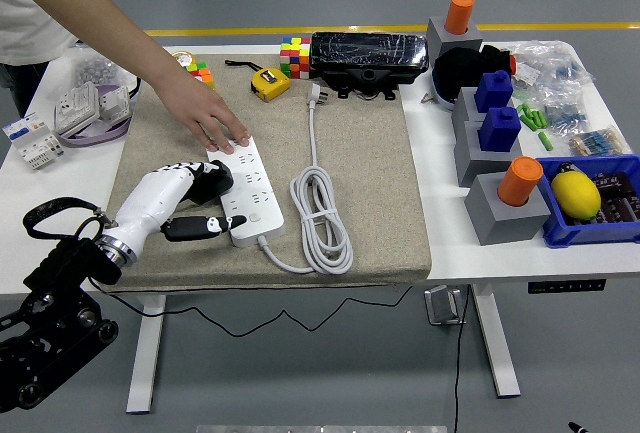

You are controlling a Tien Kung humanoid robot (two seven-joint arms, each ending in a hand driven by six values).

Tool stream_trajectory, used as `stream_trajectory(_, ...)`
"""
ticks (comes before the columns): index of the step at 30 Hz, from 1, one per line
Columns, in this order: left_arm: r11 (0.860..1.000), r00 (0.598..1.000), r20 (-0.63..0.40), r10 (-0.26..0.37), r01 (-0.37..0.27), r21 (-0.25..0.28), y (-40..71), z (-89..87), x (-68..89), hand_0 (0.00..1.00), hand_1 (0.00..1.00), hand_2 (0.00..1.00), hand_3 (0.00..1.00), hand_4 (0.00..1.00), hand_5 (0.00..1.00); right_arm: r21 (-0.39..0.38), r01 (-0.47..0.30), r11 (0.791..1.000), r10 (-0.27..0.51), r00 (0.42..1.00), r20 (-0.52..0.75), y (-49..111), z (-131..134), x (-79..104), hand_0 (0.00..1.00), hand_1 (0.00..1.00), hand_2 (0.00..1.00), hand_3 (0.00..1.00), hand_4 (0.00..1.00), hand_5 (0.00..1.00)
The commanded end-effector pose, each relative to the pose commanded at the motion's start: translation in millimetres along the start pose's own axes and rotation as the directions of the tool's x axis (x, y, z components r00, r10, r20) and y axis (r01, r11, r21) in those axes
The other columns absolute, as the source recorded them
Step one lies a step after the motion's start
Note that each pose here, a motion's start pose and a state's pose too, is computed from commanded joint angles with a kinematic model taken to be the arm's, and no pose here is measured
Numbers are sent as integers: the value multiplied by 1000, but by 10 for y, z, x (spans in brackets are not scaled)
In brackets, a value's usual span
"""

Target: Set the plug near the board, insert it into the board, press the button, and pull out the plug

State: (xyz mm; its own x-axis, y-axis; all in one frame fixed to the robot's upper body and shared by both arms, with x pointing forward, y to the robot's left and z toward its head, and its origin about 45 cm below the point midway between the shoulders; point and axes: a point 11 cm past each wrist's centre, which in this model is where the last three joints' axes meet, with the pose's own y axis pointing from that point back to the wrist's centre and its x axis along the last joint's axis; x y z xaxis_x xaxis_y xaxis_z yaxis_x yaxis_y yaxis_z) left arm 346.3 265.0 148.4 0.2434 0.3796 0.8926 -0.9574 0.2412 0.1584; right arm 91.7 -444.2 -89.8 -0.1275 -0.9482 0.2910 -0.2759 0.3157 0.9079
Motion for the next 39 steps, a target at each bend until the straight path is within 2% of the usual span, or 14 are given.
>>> stream_trajectory(7,1000,1000,-1,-5,5,-19,-57,82,-9,799,839,798,774,981,707,-3,0,1000,0,1000,-4,1,15,4,656,653,658,572,994,555)
stream_trajectory(17,1000,1000,6,-24,24,-7,-167,115,-29,799,838,798,773,975,702,-1,2,1000,-2,1000,-2,0,1,-6,654,653,658,572,994,555)
stream_trajectory(24,999,1000,-16,5,-5,-47,-181,241,51,798,837,795,773,974,700,-1,0,1000,0,1000,0,0,7,2,654,653,658,572,994,556)
stream_trajectory(28,996,999,-41,27,-30,-87,-164,378,134,797,832,789,768,973,698,0,1,1000,-1,1000,0,0,2,-3,655,653,658,572,994,556)
stream_trajectory(32,990,996,-78,38,-49,-134,-98,561,220,797,832,789,768,973,698,-1,2,1000,-2,1000,-2,0,6,-7,655,653,658,572,994,556)
stream_trajectory(33,989,996,-88,32,-45,-140,-74,596,234,752,755,712,750,970,692,-1,2,1000,-2,1000,-3,0,6,-4,655,653,658,572,994,556)
stream_trajectory(38,989,991,-126,-37,18,-146,75,770,257,752,755,712,750,970,692,-1,-1,1000,1,1000,-2,0,4,5,655,653,658,572,994,556)
stream_trajectory(39,989,990,-129,-50,32,-143,104,793,255,340,475,495,753,961,673,-1,-1,1000,1,1000,-1,0,4,7,655,653,658,572,994,557)
